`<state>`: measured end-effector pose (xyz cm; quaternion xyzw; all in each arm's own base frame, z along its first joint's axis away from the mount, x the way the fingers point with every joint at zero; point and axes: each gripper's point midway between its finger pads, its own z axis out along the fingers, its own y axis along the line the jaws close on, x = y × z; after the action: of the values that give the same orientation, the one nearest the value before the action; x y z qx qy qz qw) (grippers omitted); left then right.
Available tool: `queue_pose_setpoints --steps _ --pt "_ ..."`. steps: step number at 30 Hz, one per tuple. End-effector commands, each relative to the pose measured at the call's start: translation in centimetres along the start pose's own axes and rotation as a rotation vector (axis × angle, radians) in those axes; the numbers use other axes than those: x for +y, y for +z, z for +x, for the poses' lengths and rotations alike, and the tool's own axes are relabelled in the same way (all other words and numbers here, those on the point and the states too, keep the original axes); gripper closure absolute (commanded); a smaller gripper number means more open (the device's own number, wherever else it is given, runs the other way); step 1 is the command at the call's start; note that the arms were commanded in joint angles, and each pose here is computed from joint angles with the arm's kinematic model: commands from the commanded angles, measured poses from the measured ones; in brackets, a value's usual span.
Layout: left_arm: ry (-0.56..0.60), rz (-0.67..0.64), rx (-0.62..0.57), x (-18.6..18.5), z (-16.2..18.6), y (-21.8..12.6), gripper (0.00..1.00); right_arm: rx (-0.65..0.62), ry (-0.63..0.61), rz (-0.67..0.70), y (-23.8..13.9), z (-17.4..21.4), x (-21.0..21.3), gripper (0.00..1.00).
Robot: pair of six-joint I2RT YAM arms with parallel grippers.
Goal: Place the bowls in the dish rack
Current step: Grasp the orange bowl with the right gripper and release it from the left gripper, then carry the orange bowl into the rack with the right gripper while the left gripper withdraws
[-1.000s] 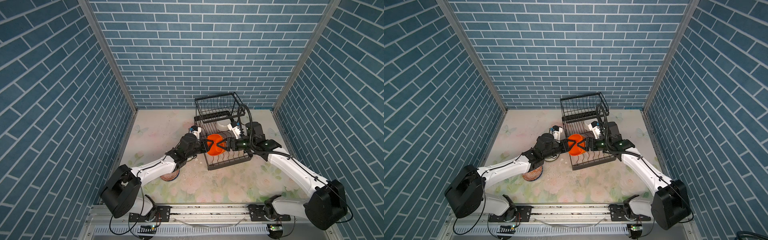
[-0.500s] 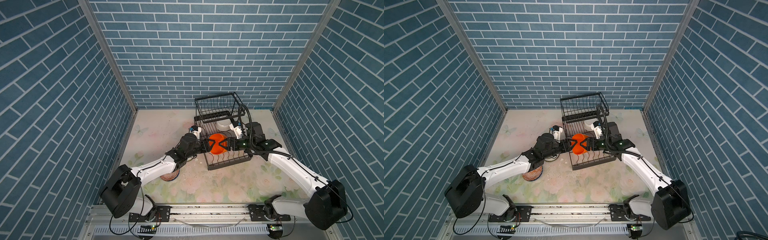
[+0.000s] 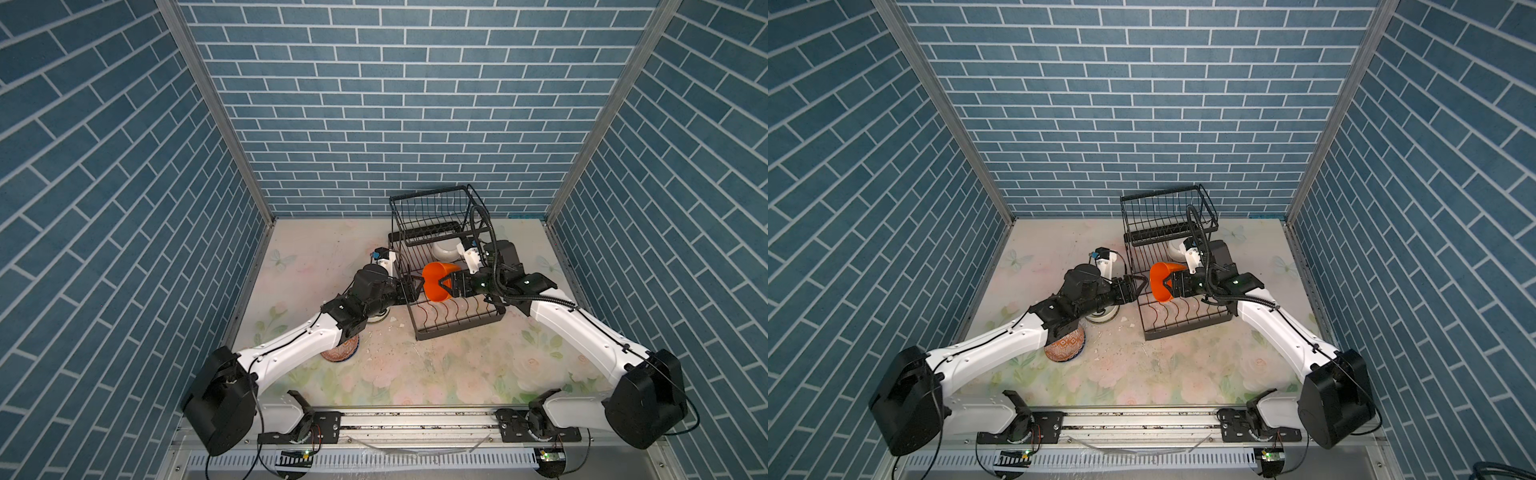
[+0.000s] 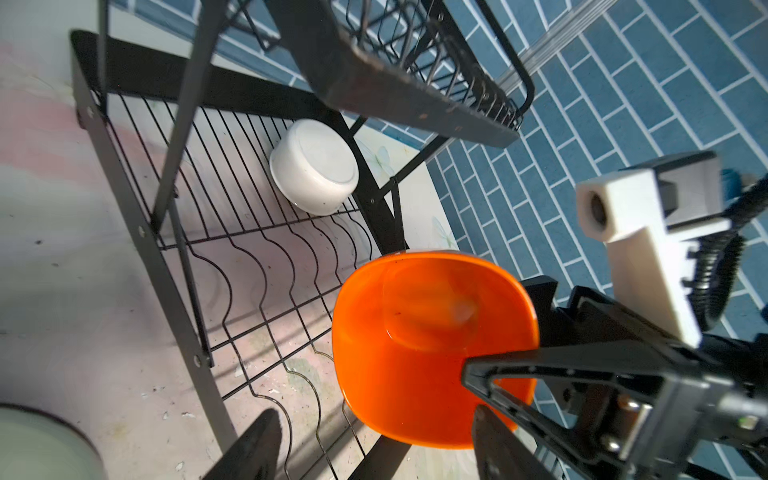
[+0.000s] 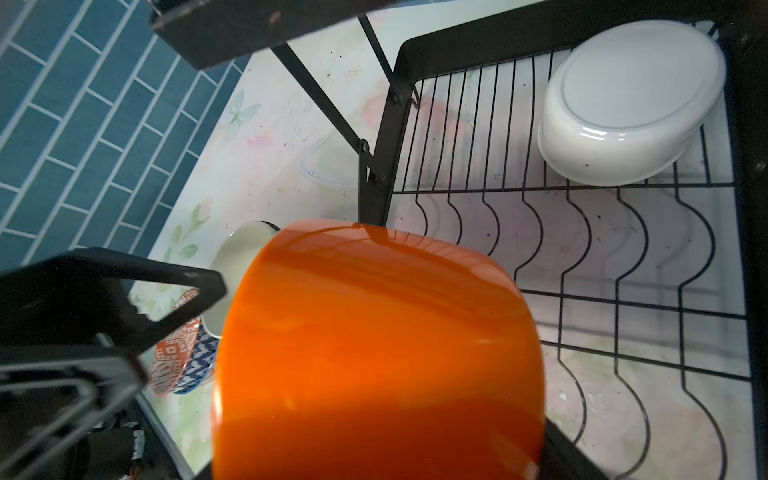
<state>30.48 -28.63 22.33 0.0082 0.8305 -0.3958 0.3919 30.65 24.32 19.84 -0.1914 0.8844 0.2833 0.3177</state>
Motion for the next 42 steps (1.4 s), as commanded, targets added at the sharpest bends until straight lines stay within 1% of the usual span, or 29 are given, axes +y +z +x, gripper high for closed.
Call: queue_pose_setpoints --steps 1,5,9,12,17,25,32,42 --pt "0.061 -0.113 -0.038 1.3 -1.3 -2.2 0.2 -0.05 -0.125 0.067 -0.1 -2.5 0.2 0.38" --pt "0.104 -0.176 -0.066 2.1 -1.9 -4.5 0.13 -0.051 -0.196 0.132 0.8 -2.8 -0.3 0.38" --pt "0.147 -0.285 -0.091 3.6 -2.5 -7.1 0.05 -0.059 -0.272 0.184 1.8 -3.2 -0.6 0.38" --pt "0.167 -0.339 -0.116 4.5 -2.9 -8.9 0.0 -0.067 -0.331 0.208 2.6 -3.5 -0.4 0.38" --pt "0.177 -0.394 -0.139 5.6 -2.9 -10.9 0.0 -0.096 -0.435 0.237 3.5 -4.3 0.3 0.39" --pt "0.181 -0.427 -0.148 6.6 -2.4 -12.3 0.0 -0.155 -0.614 0.324 4.7 -6.1 0.5 0.4" --pt "0.187 -0.461 -0.163 7.2 -2.4 -13.3 0.0 -0.187 -0.725 0.369 6.1 -6.8 0.5 0.4" --pt "0.192 -0.479 -0.162 7.5 -2.5 -13.7 0.01 -0.237 -0.866 0.488 8.9 -6.8 -0.6 0.4"
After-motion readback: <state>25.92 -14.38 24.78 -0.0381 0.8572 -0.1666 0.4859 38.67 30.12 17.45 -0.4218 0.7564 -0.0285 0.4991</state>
